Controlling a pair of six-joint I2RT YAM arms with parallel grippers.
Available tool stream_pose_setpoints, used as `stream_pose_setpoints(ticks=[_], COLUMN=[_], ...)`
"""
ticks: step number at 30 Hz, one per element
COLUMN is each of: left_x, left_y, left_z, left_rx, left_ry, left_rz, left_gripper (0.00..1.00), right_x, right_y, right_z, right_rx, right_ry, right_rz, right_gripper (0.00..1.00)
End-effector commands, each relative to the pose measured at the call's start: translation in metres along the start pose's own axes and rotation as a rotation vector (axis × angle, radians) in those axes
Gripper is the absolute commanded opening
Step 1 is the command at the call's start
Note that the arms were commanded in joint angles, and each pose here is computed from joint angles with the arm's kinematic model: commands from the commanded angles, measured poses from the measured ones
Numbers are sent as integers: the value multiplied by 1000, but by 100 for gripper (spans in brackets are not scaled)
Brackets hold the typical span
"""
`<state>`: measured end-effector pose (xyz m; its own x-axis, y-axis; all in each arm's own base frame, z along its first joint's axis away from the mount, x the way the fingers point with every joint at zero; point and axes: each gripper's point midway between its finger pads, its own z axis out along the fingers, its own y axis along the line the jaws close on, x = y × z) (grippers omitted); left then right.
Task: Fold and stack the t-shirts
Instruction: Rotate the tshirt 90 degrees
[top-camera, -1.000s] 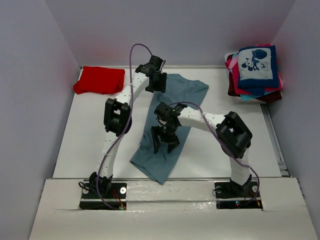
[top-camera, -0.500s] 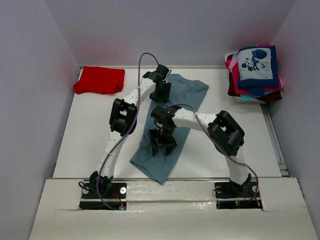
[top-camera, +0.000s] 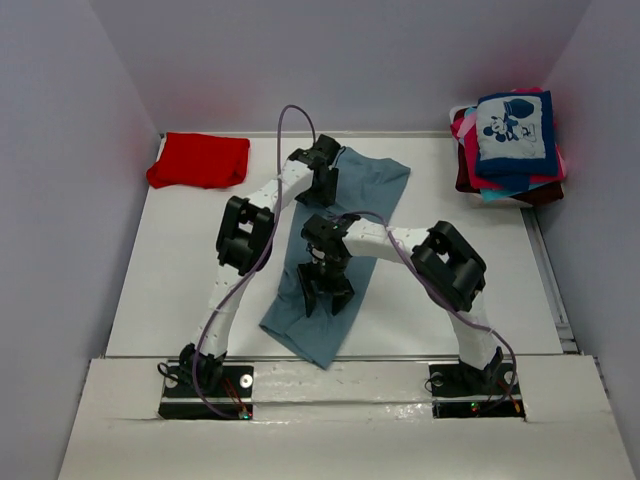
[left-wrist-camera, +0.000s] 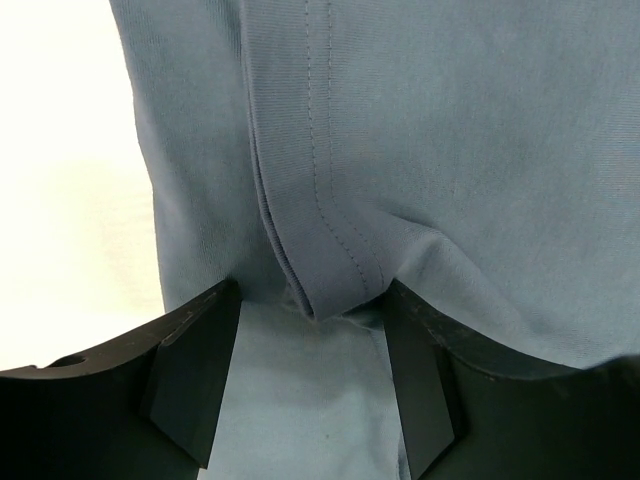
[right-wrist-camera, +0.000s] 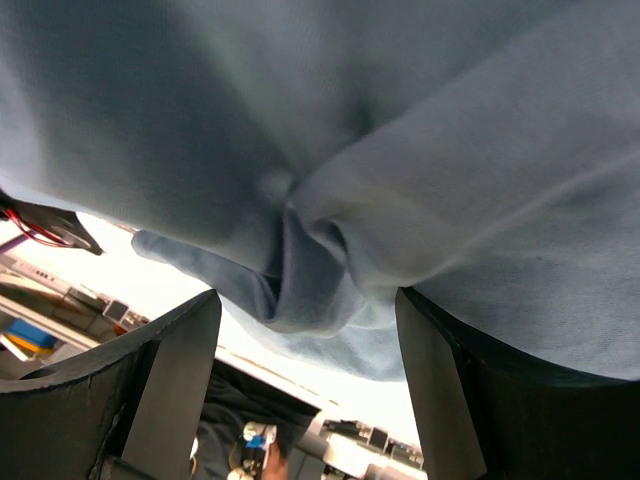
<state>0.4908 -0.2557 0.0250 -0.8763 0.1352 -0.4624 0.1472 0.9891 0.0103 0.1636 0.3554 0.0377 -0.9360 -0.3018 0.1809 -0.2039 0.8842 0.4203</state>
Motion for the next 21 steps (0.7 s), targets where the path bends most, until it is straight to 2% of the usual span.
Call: stream_pose_setpoints(ticks=[1,12,21], left_x=[63,87,98], left_y=[66,101,122], left_z=[18,19,18], left_rx=[-222,-292,-314], left_ry=[209,282,308], left_rz=[21,-42,-82], left_gripper=[70,70,71], right_x=[14,36,27], right_y=[-2,-33,-54], right_z=[1,10,2], right_rx=[2,79,90], right_ry=[37,65,38], right_rz=[-24,24,74], right_gripper=[76,76,77])
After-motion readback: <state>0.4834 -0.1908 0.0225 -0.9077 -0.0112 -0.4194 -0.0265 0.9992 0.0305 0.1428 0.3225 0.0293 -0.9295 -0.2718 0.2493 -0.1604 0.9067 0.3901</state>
